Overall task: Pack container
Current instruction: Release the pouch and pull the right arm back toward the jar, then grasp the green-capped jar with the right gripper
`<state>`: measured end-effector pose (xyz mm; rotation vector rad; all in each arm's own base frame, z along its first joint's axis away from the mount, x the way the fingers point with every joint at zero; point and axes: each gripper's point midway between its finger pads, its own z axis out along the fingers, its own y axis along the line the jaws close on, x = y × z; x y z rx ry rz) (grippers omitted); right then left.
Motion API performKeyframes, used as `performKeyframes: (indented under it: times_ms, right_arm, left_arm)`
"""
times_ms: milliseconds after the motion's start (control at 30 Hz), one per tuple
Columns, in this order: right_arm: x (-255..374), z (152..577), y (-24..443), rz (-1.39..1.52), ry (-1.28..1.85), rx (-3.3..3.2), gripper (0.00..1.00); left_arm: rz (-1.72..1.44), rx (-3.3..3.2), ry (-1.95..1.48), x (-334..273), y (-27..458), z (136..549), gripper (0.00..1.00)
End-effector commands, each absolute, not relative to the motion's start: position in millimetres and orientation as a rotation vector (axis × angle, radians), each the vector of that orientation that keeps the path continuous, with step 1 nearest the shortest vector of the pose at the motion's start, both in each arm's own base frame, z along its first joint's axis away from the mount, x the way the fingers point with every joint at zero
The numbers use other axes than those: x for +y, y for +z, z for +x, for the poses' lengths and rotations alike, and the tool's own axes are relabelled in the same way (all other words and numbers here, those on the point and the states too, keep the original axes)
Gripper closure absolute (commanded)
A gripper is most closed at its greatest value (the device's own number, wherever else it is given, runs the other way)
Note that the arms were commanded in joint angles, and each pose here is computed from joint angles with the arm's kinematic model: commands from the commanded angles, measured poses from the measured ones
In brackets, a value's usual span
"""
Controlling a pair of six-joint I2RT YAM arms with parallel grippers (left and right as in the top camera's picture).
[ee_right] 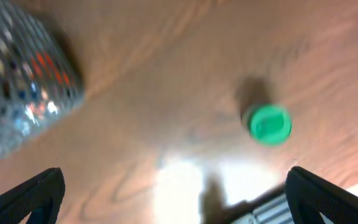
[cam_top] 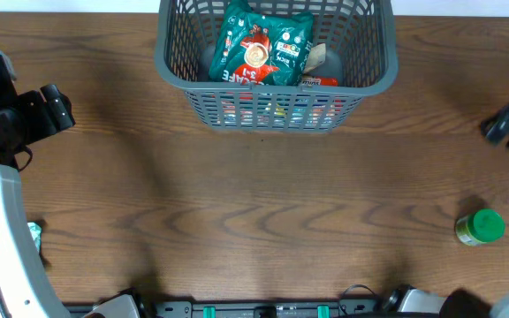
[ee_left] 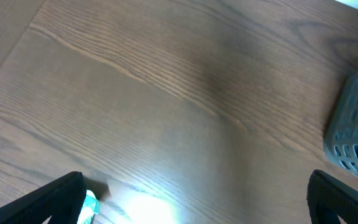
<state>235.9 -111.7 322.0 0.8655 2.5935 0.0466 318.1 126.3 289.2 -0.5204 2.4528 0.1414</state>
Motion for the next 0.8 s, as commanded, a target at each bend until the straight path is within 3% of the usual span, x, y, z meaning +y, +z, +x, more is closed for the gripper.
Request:
performKeyframes:
  times_ms: [0, 200, 300, 767]
  right_arm:
    - [-92.0, 202.5, 302.0, 0.952, 0.084, 2.615, 0.01]
    - [-96.2, 139.3, 267.6, 1.220, -0.133, 2.571, 0.01]
    - [-100.4, 127.6, 253.0, 1.301, -0.160, 2.574, 0.01]
    - [-130.9, 159.0, 170.6, 1.505, 0.097, 2.667, 0.01]
  left_arm:
    - [-0.527, 2.447, 0.127, 125.4, 290.0, 318.0, 0.01]
    - [-0.532, 2.445, 0.115, 124.2, 290.1, 318.5, 0.01]
    - [-0.533, 2.445, 0.114, 124.2, 290.1, 318.5, 0.01]
    - [-0.533, 2.445, 0.115, 124.2, 290.1, 318.5, 0.02]
